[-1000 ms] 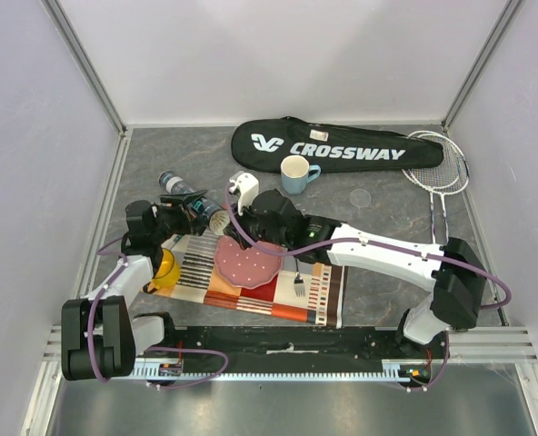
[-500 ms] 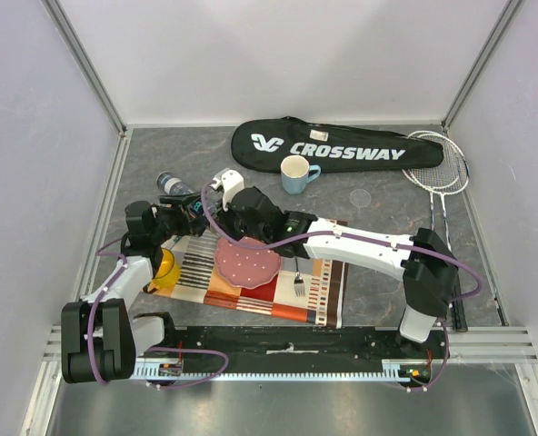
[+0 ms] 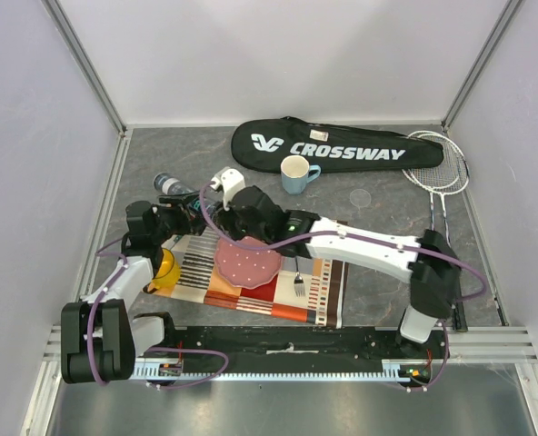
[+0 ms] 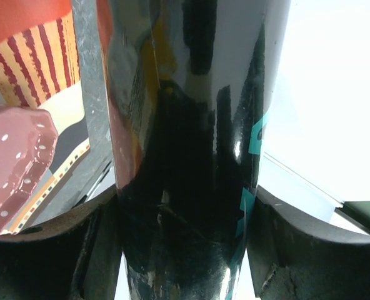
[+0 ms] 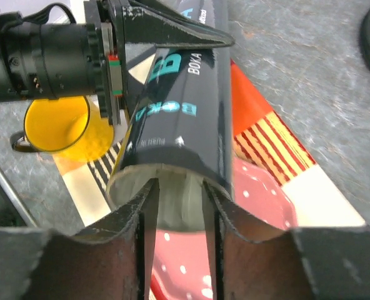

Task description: Pack up the badminton gear

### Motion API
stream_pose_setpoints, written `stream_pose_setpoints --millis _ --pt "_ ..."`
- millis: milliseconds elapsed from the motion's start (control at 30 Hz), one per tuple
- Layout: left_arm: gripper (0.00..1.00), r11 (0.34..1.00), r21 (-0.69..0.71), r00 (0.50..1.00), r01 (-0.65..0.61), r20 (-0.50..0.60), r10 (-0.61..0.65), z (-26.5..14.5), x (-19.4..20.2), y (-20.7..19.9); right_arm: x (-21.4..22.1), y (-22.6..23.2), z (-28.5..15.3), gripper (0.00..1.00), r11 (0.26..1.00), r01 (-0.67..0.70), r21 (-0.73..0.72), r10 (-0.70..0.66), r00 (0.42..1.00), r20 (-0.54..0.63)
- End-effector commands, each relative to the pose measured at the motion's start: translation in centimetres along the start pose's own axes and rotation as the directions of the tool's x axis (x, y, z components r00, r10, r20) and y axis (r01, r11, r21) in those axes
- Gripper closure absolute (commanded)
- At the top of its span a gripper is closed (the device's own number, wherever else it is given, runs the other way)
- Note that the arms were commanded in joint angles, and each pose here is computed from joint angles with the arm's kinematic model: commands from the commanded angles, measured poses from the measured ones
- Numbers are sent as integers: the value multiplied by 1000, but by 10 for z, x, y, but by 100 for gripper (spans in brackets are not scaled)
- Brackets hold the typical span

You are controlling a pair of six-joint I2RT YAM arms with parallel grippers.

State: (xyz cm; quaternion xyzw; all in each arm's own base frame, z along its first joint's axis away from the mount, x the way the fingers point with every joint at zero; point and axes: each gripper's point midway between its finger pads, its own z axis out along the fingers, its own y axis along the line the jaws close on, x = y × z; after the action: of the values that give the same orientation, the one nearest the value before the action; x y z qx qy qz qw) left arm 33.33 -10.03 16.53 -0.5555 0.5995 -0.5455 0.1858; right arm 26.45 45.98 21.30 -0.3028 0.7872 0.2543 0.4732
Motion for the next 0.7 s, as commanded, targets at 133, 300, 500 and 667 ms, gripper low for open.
stream_pose_setpoints --millis 133,300,500,667 --pt "98 995 70 991 -65 -112 73 -1 24 -20 -34 -61 -122 26 986 -83 146 63 989 135" --pt "98 995 74 992 -68 -105 76 -2 23 -20 8 -182 -133 17 891 -261 371 244 965 93" --pt "98 995 73 991 -68 -108 76 -3 24 -20 94 -306 -135 11 669 -364 648 469 883 12" --pt "98 996 63 991 -68 -114 75 -2 24 -17 135 -361 -112 34 604 -284 744 520 848 -99"
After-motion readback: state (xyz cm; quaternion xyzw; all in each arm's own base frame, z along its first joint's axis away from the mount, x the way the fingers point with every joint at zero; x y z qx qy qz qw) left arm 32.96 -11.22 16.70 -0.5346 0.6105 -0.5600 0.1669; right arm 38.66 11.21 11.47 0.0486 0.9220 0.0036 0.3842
